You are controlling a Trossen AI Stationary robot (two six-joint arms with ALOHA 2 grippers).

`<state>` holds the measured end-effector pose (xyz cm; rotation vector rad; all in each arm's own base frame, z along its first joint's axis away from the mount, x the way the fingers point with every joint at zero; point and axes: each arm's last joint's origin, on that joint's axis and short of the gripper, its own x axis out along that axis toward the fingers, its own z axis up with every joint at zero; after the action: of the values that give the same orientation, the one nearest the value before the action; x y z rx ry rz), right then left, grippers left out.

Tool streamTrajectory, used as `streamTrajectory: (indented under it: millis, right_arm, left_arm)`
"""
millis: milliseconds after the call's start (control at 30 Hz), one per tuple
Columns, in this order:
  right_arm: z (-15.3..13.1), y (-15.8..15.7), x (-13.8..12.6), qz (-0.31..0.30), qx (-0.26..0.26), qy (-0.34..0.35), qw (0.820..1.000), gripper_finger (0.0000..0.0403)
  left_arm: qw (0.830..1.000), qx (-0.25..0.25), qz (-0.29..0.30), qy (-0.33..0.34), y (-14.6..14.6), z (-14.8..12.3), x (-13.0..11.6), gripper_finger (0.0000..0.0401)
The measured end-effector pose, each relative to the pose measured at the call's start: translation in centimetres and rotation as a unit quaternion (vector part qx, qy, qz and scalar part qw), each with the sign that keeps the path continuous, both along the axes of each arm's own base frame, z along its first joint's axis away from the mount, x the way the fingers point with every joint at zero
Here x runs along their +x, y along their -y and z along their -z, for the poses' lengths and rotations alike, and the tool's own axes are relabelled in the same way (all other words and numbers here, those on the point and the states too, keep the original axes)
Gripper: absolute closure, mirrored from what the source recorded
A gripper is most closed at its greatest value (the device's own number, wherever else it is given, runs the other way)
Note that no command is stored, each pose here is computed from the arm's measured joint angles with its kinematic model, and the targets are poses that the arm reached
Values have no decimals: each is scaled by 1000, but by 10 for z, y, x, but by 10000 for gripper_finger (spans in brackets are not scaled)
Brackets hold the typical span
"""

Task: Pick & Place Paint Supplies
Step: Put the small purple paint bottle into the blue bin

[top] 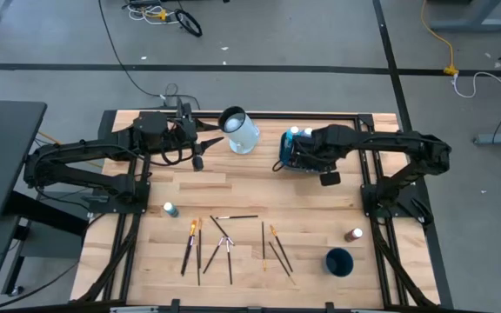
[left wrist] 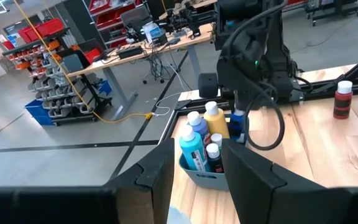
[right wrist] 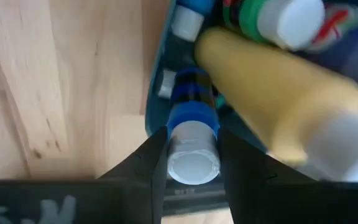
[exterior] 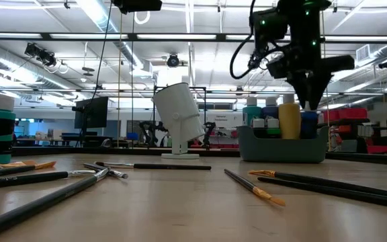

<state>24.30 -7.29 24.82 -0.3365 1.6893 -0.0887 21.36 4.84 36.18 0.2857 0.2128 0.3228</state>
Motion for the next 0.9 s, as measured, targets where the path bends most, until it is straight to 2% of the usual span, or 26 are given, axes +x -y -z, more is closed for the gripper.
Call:
streamTrajectory:
  millis: [267, 433, 733, 900]
  right_arm:
    - [13, 10, 5, -31, 7, 40, 999, 284]
    - [14, 15, 8, -35, 33, 71, 996, 284]
    - [14, 24, -4, 40, 11, 33, 999, 284]
    - [14, 31, -7, 81, 11, 41, 996, 282]
  left_arm:
    - [1000, 12, -6, -2, 0, -1, 0, 259]
    - [999, 19, -28, -2, -2, -1, -1, 259]
    - [999, 20, -36, -3, -2, -1, -1, 259]
    - [999, 26, -36, -5, -2, -1, -1, 259]
